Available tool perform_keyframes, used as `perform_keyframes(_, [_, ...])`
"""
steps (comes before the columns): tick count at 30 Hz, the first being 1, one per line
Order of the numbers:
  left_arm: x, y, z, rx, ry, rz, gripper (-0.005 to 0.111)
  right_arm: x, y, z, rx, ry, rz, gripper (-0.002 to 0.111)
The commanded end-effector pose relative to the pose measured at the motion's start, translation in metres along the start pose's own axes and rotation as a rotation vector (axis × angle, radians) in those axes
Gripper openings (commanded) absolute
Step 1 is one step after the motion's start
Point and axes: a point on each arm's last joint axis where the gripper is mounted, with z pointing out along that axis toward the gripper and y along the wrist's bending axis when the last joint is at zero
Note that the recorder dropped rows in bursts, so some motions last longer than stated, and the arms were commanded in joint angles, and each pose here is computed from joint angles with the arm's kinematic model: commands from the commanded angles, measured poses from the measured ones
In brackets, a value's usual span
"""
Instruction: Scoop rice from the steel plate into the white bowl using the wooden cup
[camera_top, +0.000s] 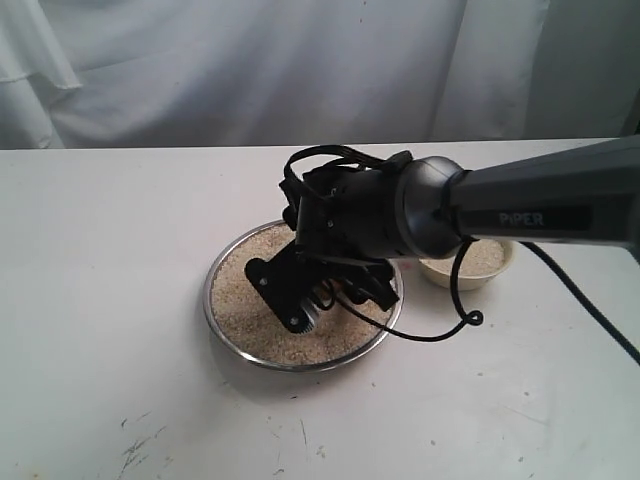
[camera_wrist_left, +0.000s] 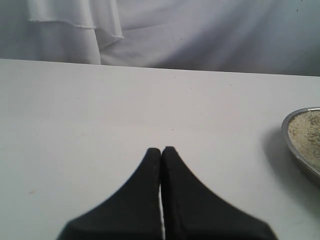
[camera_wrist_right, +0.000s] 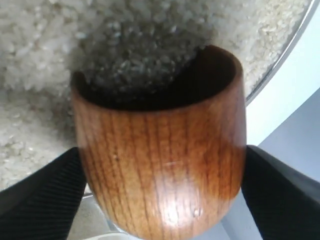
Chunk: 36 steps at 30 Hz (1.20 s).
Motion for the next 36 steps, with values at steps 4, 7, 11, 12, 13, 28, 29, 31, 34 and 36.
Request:
perform_keyframes(4, [0.0,0.0,0.0,0.003,-0.014,0.001,0.0,-0.016,0.001,-0.004,-0.004,-0.039,0.0,0.0])
perform_keyframes(7, [0.0,0.0,0.0,0.003,-0.014,0.001,0.0,-0.019,0.001,-0.006,-0.004,-0.044,-0.001,0.0])
perform_keyframes(11, [0.0,0.0,0.0,0.003,-0.014,0.001,0.0,-0.023,0.002,-0.008,-0.013,-0.054,0.007,0.0])
perform_keyframes(12, [0.0,0.0,0.0,0.003,-0.014,0.001,0.0,-0.023,0.002,-0.008,-0.014,-0.052,0.007,0.0])
perform_keyframes(13, [0.0,0.0,0.0,0.003,-0.014,0.001,0.0,-0.023,0.002,-0.008,-0.016,-0.053,0.01,0.0])
perform_keyframes(28, [0.0,0.0,0.0,0.003,-0.014,0.001,0.0,-0.026,0.002,-0.009,-0.028,-0.088,0.171,0.0])
perform_keyframes(29, [0.0,0.0,0.0,0.003,-0.014,0.001,0.0,-0.026,0.001,-0.009,-0.027,-0.09,0.19,0.0])
perform_keyframes(31, [0.0,0.0,0.0,0.003,-0.014,0.001,0.0,-0.026,0.0,-0.009,-0.023,-0.095,0.227,0.0])
perform_keyframes(34, [0.0,0.0,0.0,0.003,-0.014,0.001,0.0,-0.028,-0.002,-0.009,-0.008,-0.112,0.252,0.0])
perform_keyframes(36, [0.0,0.0,0.0,0.003,-0.014,0.001,0.0,-0.028,-0.003,-0.009,-0.001,-0.123,0.29,0.0])
